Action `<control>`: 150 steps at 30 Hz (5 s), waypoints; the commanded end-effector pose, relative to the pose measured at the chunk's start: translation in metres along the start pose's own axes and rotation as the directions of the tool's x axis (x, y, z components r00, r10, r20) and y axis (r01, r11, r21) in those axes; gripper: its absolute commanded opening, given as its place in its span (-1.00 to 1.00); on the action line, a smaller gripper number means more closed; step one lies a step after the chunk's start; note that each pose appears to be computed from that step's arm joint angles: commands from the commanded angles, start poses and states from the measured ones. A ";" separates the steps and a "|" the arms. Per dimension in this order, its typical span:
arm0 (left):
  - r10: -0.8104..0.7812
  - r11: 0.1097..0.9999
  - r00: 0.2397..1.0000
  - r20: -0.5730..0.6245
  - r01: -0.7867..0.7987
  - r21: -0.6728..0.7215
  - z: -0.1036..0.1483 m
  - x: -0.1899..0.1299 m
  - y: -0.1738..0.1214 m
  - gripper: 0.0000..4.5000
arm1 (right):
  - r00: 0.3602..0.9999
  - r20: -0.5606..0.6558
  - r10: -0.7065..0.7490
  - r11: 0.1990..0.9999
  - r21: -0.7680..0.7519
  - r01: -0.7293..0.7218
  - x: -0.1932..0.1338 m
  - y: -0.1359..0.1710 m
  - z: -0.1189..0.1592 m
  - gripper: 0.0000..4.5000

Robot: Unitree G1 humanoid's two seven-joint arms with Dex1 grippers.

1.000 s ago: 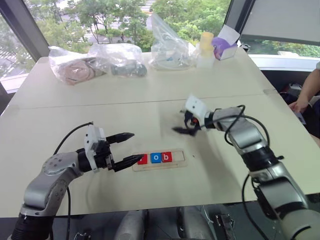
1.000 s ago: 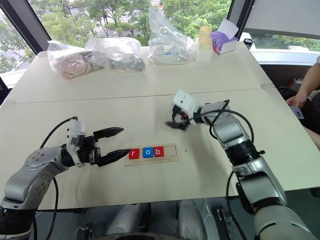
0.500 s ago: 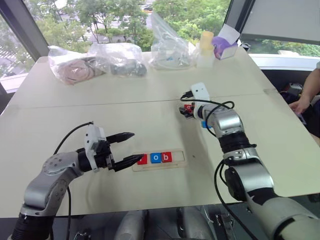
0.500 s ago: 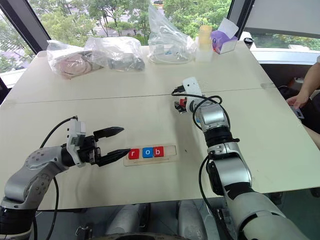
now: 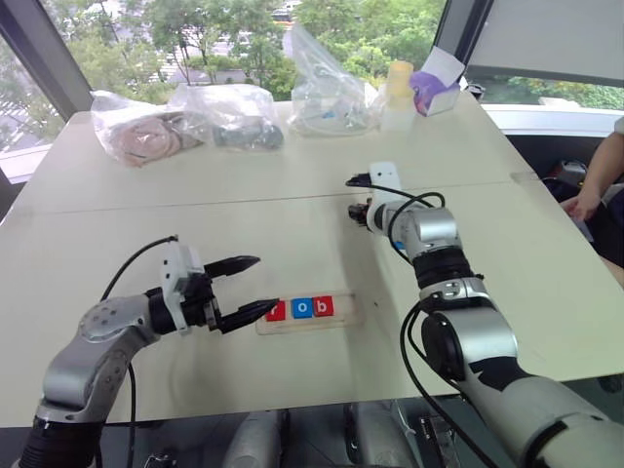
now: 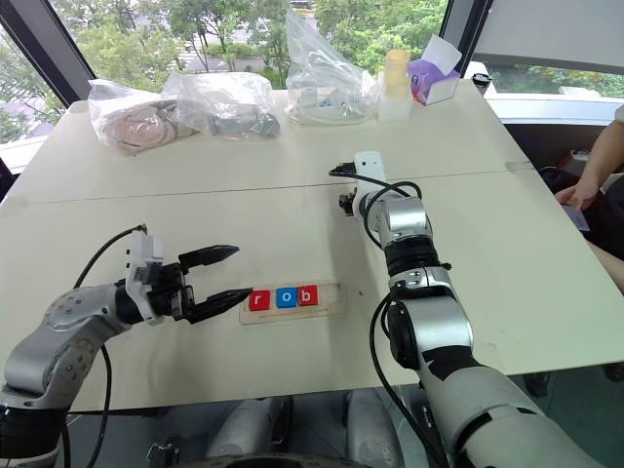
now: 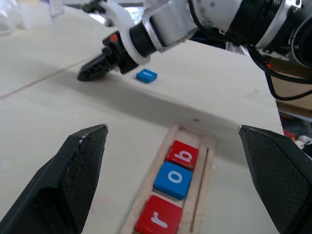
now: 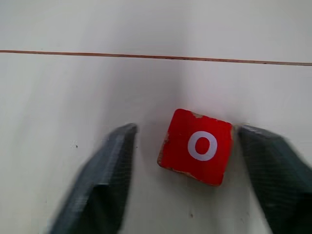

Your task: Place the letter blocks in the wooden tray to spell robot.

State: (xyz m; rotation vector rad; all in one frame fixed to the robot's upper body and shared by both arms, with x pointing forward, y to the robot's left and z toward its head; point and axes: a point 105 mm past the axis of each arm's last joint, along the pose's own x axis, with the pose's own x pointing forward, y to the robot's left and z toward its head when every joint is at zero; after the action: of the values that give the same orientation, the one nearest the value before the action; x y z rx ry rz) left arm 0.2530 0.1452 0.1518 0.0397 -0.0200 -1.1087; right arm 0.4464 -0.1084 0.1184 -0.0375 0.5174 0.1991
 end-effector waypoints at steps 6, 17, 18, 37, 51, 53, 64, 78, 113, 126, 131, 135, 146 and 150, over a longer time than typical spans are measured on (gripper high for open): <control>-0.010 0.999 0.999 0.032 0.008 0.045 0.009 0.001 -0.004 1.00 | 0.999 0.036 0.022 0.974 -0.226 -0.013 -0.024 -0.001 -0.001 -0.47; -0.027 0.999 0.999 0.027 0.026 0.022 0.003 0.001 -0.008 1.00 | 0.996 -0.086 -0.003 0.994 -0.109 -0.007 -0.132 -0.036 -0.060 -0.47; -0.029 0.999 0.999 0.028 0.028 0.021 0.002 0.002 -0.008 1.00 | 0.996 -0.086 0.000 0.995 -0.099 -0.008 -0.137 -0.037 -0.067 -0.47; -0.028 0.999 0.999 0.025 0.027 0.021 0.003 0.006 -0.002 1.00 | 0.930 -0.156 0.332 0.839 -0.402 -0.367 -0.172 -0.014 -0.056 0.98; -0.034 0.999 0.999 0.028 0.033 0.030 0.006 0.007 -0.006 1.00 | 0.695 -0.457 0.554 0.299 -0.670 -0.679 -0.151 -0.070 -0.085 0.98; -0.053 0.998 0.998 0.019 0.053 0.025 0.005 0.006 -0.009 1.00 | 0.688 -0.453 0.567 0.305 -0.660 -0.687 -0.145 -0.069 -0.086 0.98; -0.059 0.998 0.998 0.013 0.059 0.031 0.006 0.007 -0.007 1.00 | 0.678 -0.441 0.588 0.321 -0.643 -0.696 -0.129 -0.064 -0.090 0.38; -0.117 0.993 0.993 0.003 0.117 0.019 0.003 0.010 -0.016 1.00 | 0.562 -0.420 0.713 0.200 -0.645 -0.737 -0.151 0.009 -0.076 -0.49; -0.082 0.996 0.997 0.013 0.082 0.022 0.001 0.012 -0.017 1.00 | 0.570 -0.432 0.699 0.164 -0.679 -0.715 -0.128 0.047 -0.085 -0.49; -0.076 0.997 0.997 0.020 0.075 0.023 0.002 0.013 -0.016 1.00 | 0.590 -0.412 0.694 0.180 -0.694 -0.697 -0.126 0.044 -0.077 0.98; -0.076 0.997 0.997 0.022 0.076 0.022 0.002 0.014 -0.016 1.00 | 0.595 -0.360 0.719 0.232 -0.683 -0.693 -0.126 0.048 -0.063 0.98; -0.078 0.997 0.997 0.024 0.078 0.022 0.002 0.014 -0.016 1.00 | 0.582 -0.347 0.736 0.238 -0.672 -0.701 -0.128 0.056 -0.062 0.98; -0.071 0.997 0.997 0.024 0.071 0.025 0.003 0.014 -0.015 1.00 | 0.637 -0.336 0.694 0.256 -0.712 -0.654 -0.114 0.050 -0.061 0.98; -0.070 0.997 0.997 0.025 0.069 0.026 0.003 0.014 -0.015 1.00 | 0.634 -0.341 0.694 0.248 -0.714 -0.655 -0.115 0.047 -0.059 0.98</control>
State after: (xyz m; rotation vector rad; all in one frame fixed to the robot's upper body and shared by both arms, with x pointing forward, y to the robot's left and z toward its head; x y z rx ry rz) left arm 0.2479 0.1283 0.1446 0.0213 -0.0110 -1.1711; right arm 0.3085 -0.0888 0.1117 -0.6877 0.3689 1.3327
